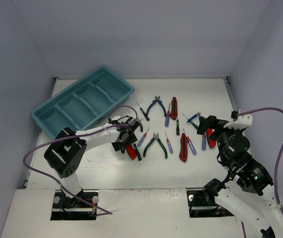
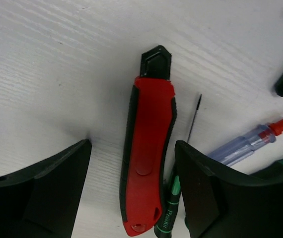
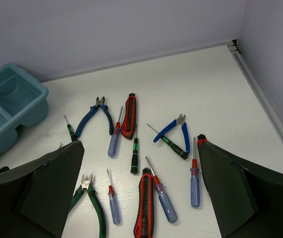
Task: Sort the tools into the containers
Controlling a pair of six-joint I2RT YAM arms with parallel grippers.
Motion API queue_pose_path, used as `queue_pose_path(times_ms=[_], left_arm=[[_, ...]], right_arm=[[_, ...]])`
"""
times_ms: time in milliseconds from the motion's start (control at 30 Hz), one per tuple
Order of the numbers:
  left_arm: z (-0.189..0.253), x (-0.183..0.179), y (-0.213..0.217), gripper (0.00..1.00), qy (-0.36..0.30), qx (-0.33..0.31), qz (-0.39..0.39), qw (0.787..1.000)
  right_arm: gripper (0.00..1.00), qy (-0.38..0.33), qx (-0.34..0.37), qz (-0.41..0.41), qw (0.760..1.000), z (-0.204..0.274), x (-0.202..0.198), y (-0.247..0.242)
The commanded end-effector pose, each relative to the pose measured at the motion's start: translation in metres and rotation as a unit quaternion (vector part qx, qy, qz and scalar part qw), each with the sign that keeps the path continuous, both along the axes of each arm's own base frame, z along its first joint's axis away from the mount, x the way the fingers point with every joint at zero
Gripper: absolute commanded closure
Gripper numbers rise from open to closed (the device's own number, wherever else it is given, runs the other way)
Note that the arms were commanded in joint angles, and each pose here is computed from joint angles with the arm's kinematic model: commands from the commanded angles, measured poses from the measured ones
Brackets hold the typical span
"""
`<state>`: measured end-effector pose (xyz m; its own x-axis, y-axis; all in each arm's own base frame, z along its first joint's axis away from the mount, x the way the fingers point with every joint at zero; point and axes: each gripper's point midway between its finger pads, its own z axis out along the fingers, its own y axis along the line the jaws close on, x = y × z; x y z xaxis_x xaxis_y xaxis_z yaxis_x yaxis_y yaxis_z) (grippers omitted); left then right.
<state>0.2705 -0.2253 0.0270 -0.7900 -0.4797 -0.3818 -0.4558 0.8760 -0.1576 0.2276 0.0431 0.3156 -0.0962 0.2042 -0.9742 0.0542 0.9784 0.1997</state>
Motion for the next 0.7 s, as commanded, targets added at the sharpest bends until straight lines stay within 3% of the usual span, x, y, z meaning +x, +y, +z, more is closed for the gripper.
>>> queue_pose_path(times_ms=[0, 133, 333, 533, 667], left_arm=[[0.007, 0.005, -0.005, 0.41, -0.023, -0.017, 0.013, 0.999], [0.000, -0.001, 0.000, 0.53, -0.015, -0.011, 0.015, 1.000], [0.009, -0.005, 0.003, 0.93, -0.019, -0.013, 0.005, 1.000], [0.094, 0.013, 0.017, 0.98, -0.100, -0.005, -0.017, 0.995], [0.182, 0.031, 0.053, 0.98, -0.181, -0.004, -0.015, 0.983]], right_arm=[[0.00, -0.009, 0.018, 0.008, 1.000, 0.005, 0.002, 0.006], [0.00, -0.003, 0.014, 0.005, 1.000, 0.000, 0.001, 0.004], [0.00, -0.001, 0.010, 0.003, 1.000, 0.000, 0.000, 0.003], [0.00, -0.002, 0.002, 0.006, 1.000, 0.003, 0.000, 0.002], [0.00, -0.006, -0.001, 0.011, 1.000, 0.009, -0.001, 0.003]])
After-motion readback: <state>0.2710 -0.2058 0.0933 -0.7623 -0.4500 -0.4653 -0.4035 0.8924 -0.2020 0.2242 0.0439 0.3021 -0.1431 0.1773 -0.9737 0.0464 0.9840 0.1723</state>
